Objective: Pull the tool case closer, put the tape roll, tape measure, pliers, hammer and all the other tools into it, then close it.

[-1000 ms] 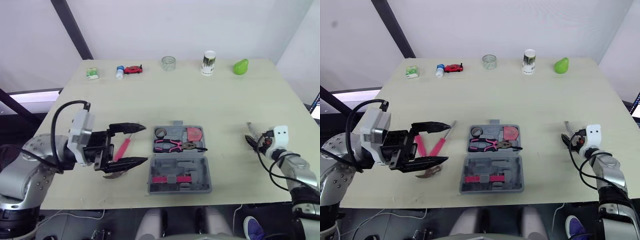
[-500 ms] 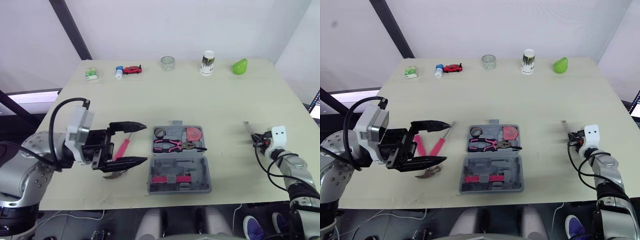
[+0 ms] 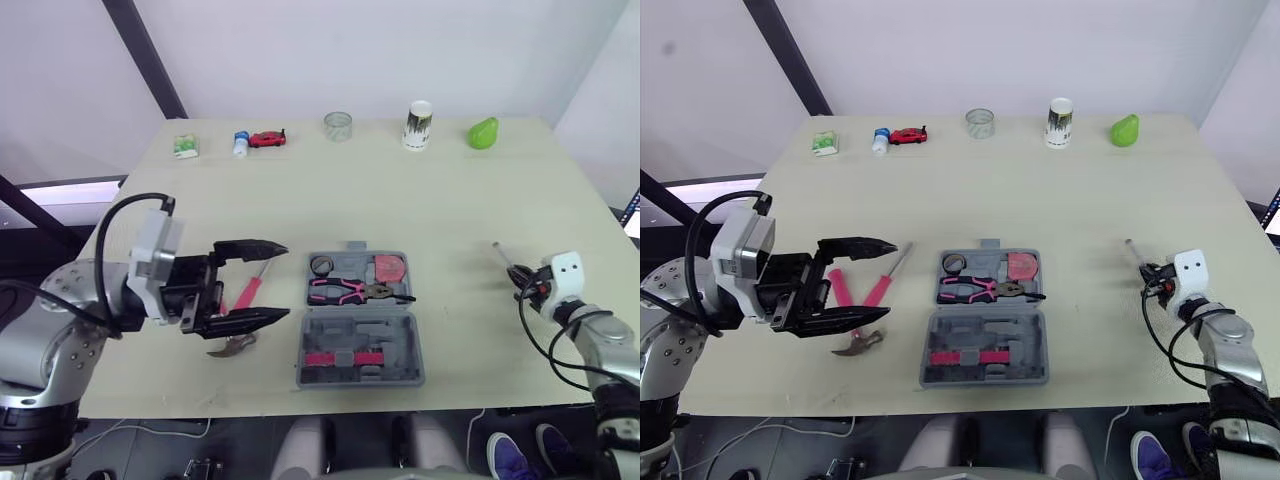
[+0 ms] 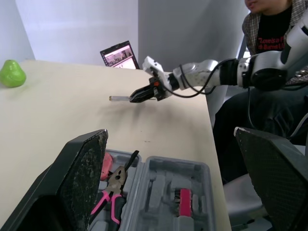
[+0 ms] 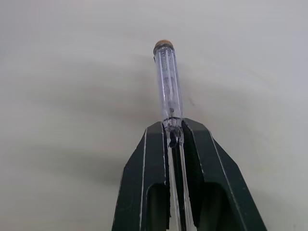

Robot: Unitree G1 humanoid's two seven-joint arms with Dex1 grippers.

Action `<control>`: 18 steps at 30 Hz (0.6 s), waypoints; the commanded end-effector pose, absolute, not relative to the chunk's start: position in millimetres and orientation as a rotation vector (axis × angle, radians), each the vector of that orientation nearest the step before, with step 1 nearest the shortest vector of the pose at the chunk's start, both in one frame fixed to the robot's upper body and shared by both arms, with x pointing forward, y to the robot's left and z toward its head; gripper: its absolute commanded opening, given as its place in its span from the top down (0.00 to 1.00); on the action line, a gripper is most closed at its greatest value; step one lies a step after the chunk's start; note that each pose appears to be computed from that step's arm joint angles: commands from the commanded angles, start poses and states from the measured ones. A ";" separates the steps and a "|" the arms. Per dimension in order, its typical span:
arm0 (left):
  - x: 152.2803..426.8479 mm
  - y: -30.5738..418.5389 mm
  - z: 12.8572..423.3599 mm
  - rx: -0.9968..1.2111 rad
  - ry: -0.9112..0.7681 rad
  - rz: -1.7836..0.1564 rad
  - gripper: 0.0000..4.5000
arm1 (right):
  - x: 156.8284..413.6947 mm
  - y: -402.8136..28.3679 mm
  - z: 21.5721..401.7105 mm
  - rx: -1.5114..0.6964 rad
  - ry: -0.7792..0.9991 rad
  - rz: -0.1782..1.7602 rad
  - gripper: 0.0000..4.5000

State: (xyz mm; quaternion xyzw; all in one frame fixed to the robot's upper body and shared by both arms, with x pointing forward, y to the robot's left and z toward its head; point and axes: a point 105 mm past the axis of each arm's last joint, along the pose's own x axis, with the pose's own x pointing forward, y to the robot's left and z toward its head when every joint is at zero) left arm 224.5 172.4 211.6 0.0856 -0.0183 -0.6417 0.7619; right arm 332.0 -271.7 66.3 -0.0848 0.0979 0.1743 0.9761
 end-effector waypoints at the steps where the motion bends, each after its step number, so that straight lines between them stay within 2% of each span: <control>1: 224.5 176.9 213.5 0.234 -0.070 -1.382 0.00 | 316.3 -235.0 105.6 -0.206 0.124 0.537 0.99; 5: 227.5 187.5 203.8 0.246 -0.053 -1.362 0.00 | 290.7 -183.5 131.9 -0.272 0.116 0.797 0.99; 9: 228.0 204.1 189.2 0.294 -0.017 -1.364 0.00 | 280.8 -136.9 141.9 -0.345 0.116 1.010 0.99; 18: 224.2 236.2 173.3 0.379 0.040 -1.367 0.00 | 272.6 -37.5 123.4 -0.534 0.183 1.286 0.99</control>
